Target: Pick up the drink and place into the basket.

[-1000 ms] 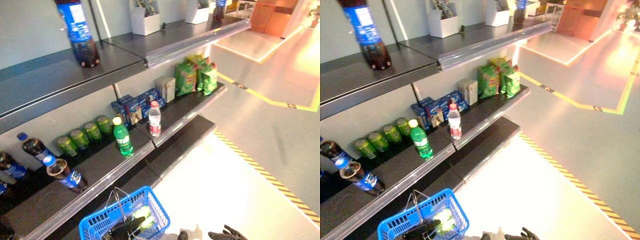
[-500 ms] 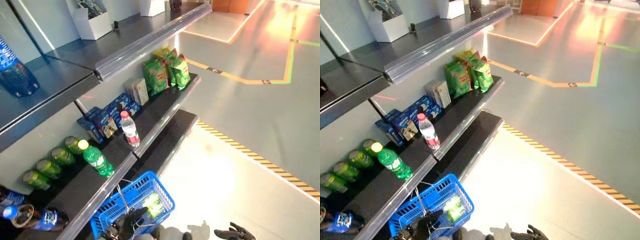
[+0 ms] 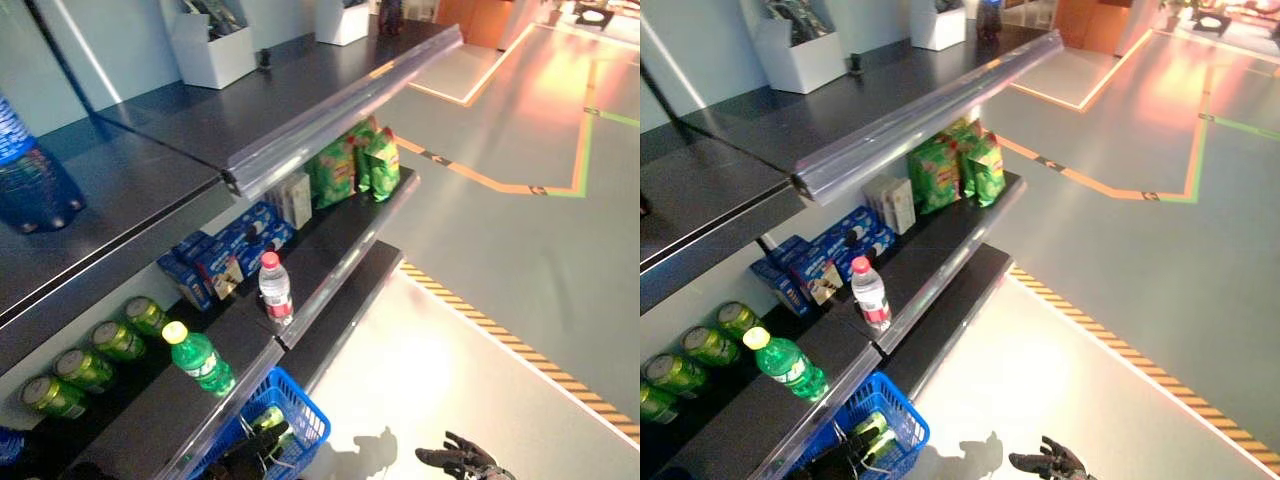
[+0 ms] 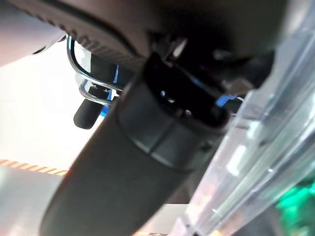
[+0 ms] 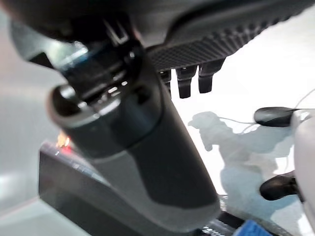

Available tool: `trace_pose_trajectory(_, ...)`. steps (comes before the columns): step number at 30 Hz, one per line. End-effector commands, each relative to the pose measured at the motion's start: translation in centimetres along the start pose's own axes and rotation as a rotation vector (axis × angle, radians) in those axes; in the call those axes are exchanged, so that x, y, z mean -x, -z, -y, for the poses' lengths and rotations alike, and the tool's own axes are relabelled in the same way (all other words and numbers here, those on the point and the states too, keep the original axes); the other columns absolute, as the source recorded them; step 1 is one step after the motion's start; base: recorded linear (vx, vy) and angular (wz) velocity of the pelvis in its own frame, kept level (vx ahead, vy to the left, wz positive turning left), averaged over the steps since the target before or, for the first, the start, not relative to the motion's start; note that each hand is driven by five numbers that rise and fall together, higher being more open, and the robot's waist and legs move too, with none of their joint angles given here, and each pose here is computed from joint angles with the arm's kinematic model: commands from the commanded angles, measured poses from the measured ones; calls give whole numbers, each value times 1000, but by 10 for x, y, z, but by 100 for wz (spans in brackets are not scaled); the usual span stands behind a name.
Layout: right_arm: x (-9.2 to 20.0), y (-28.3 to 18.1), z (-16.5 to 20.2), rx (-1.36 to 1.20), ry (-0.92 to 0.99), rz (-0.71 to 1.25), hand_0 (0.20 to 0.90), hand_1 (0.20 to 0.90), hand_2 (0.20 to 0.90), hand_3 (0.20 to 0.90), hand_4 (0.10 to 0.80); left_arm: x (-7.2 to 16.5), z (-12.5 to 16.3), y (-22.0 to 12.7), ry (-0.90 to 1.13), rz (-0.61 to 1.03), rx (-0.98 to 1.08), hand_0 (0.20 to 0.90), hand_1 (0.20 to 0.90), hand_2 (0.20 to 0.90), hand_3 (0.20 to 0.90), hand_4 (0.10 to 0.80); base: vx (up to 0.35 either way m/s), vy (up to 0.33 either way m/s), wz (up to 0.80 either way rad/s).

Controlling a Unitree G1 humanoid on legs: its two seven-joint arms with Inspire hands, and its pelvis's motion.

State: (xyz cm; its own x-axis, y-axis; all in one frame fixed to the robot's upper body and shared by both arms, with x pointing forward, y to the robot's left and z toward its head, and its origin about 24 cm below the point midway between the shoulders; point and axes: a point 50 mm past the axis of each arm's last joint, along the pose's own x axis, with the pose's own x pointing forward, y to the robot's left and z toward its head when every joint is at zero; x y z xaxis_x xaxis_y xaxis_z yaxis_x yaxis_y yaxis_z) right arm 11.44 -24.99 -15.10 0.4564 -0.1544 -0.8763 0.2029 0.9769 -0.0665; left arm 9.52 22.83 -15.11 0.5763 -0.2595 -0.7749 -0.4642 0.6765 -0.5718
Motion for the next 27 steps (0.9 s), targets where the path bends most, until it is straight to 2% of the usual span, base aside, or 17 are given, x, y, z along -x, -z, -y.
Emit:
trace_pose_trajectory(1, 1, -5, 8, -50, 34, 45, 900, 900, 900, 900, 800, -6, 26, -32, 200, 128, -32, 300, 300, 300, 200, 100, 102, -16, 64)
trace_pose_trajectory(9, 3, 2, 13, -105, 52, 50, 900, 900, 900, 900, 800, -14, 38, -32, 233, 91, -77, 300, 300, 300, 200, 100, 139, -196, 81)
trace_pose_trajectory(17, 4, 2, 16, -117, 60, 52, 900, 900, 900, 900, 800, -12, 32, -29, 228, 98, -70, 300, 300, 300, 200, 100, 152, -254, 156)
trace_pose_trajectory(23, 2, -4, 10, -80, 27, 53, 900, 900, 900, 900, 800, -11, 29, -32, 211, 115, -24, 300, 300, 300, 200, 100, 94, -373, 73)
trace_pose_trajectory(27, 1, -12, 19, -111, 85, 61, 900, 900, 900, 900, 800, -19, 45, -28, 262, 96, -31, 300, 300, 300, 200, 100, -85, -249, 144)
